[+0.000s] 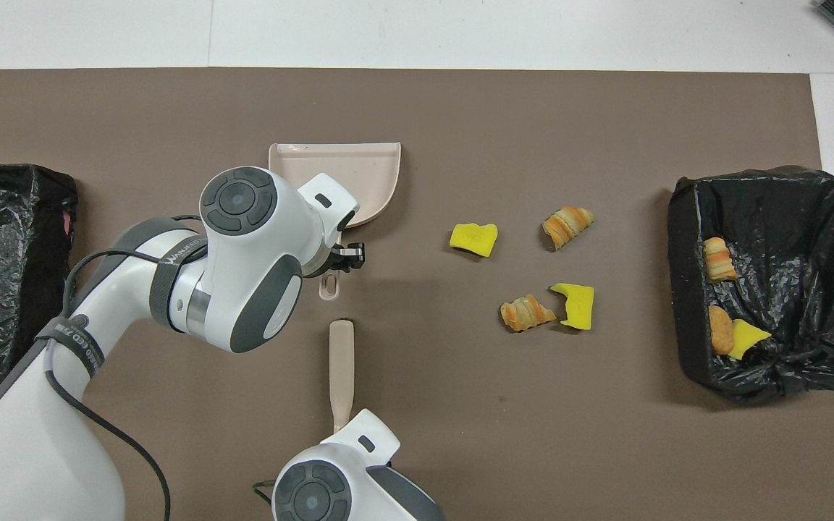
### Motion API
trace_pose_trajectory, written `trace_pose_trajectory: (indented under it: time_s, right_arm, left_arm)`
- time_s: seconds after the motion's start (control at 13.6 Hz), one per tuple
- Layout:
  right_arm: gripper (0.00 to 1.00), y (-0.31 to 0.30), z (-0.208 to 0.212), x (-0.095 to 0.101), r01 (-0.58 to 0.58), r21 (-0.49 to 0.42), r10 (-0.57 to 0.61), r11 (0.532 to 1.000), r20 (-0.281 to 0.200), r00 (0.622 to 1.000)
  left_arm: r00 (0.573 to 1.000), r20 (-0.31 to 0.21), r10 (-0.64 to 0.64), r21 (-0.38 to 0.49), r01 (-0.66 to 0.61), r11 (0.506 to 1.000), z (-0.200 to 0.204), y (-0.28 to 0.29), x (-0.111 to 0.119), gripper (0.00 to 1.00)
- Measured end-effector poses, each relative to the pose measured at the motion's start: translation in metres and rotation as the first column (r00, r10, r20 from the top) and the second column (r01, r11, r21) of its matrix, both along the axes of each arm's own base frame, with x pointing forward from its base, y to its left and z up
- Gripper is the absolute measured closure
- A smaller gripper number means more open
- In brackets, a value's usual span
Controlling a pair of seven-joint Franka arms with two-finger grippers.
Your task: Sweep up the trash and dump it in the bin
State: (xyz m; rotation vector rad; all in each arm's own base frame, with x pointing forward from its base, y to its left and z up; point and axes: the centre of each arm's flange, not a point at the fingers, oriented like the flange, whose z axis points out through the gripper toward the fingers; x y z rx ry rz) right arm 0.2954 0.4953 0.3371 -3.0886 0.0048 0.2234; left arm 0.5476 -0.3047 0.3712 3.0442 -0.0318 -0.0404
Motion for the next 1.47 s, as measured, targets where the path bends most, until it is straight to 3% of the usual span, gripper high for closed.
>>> trace_pose_trajectory:
  time_s: [0.07, 0.22, 0.29, 0.51, 0.81, 1.18, 1.47]
  right_arm:
    - [0.38, 0.000, 0.000, 0.000, 0.000, 0.003, 0.000, 1.000, 0.002, 1.000]
    - [0.69, 0.001, 0.001, 0.001, 0.001, 0.007, -0.001, 1.000, 0.004, 1.000]
    - [0.74, 0.002, 0.002, 0.002, 0.002, 0.009, -0.002, 1.000, 0.005, 1.000]
    - [0.74, 0.004, 0.007, 0.006, 0.009, 0.019, -0.009, 1.000, 0.008, 1.000]
    - [0.74, -0.003, 0.018, 0.022, 0.120, 0.026, -0.120, 0.992, 0.016, 0.993]
    - [0.74, -0.078, 0.075, 0.076, 0.283, -0.035, -0.282, 0.959, 0.011, 0.959]
    - [0.74, -0.158, 0.108, 0.085, 0.390, -0.104, -0.391, 0.915, 0.014, 0.920]
  left_arm:
    - [1.000, 0.000, 0.000, 0.000, 0.000, 1.000, 0.000, 0.000, 0.000, 0.64]
    - [1.000, -0.001, 0.000, 0.001, 0.000, 1.000, 0.000, 0.000, 0.000, 0.68]
    - [1.000, -0.001, 0.000, 0.001, 0.000, 1.000, -0.001, 0.000, 0.000, 0.68]
    - [0.999, 0.021, -0.044, 0.036, 0.043, 0.998, 0.000, 0.006, 0.003, 0.68]
    - [0.938, 0.034, -0.344, 0.105, 0.339, 0.935, 0.021, 0.047, 0.020, 0.68]
    - [0.736, -0.003, -0.677, 0.120, 0.672, 0.731, 0.092, 0.165, 0.031, 0.68]
    - [0.494, -0.049, -0.868, 0.069, 0.869, 0.491, 0.110, 0.231, 0.024, 0.68]
